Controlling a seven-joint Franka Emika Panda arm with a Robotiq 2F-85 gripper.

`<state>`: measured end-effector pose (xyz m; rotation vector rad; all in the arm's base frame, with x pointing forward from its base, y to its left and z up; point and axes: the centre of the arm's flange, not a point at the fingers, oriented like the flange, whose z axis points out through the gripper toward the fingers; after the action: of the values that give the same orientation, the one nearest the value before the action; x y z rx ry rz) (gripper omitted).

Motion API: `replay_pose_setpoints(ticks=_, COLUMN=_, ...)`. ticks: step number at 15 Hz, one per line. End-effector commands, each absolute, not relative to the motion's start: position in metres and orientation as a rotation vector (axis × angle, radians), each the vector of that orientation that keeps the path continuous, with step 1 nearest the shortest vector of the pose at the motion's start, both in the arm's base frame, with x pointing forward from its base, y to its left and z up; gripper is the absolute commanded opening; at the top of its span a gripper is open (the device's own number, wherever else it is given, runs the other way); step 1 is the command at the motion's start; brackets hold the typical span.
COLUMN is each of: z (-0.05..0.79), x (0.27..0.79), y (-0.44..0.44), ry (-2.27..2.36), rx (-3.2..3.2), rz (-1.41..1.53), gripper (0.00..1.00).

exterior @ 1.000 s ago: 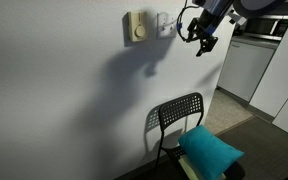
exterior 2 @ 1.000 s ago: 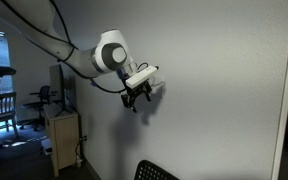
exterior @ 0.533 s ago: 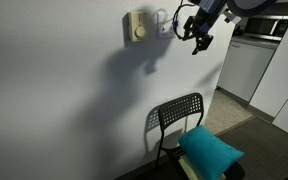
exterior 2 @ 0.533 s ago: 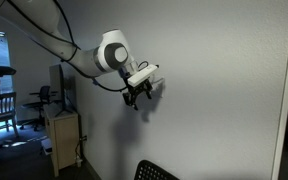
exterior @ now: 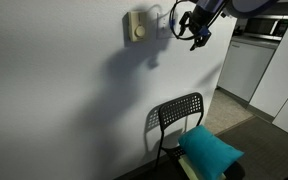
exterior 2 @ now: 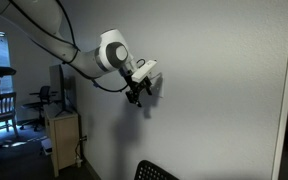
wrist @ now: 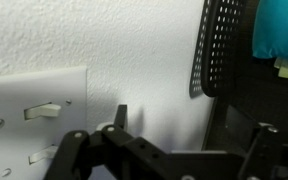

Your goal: Turn the right light switch on

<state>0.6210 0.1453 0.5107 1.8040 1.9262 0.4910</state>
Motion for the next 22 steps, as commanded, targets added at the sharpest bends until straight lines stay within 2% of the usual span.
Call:
replay_pose_setpoints(ticks=1, z=0.505, x=0.653, y=0.142, ry=1.974, rx=1.708, rz=0.484, gripper=1.0)
replay_pose_setpoints(ticks=7, z=0.509, x=0.676, y=0.147, ry=1.974, rx=1.645, rz=0.474, gripper=1.0)
replay_pose_setpoints(ticks=22, z=0.565, x=0.661, y=0.162, ry=1.821, rx=1.541, rz=0.446, gripper=1.0)
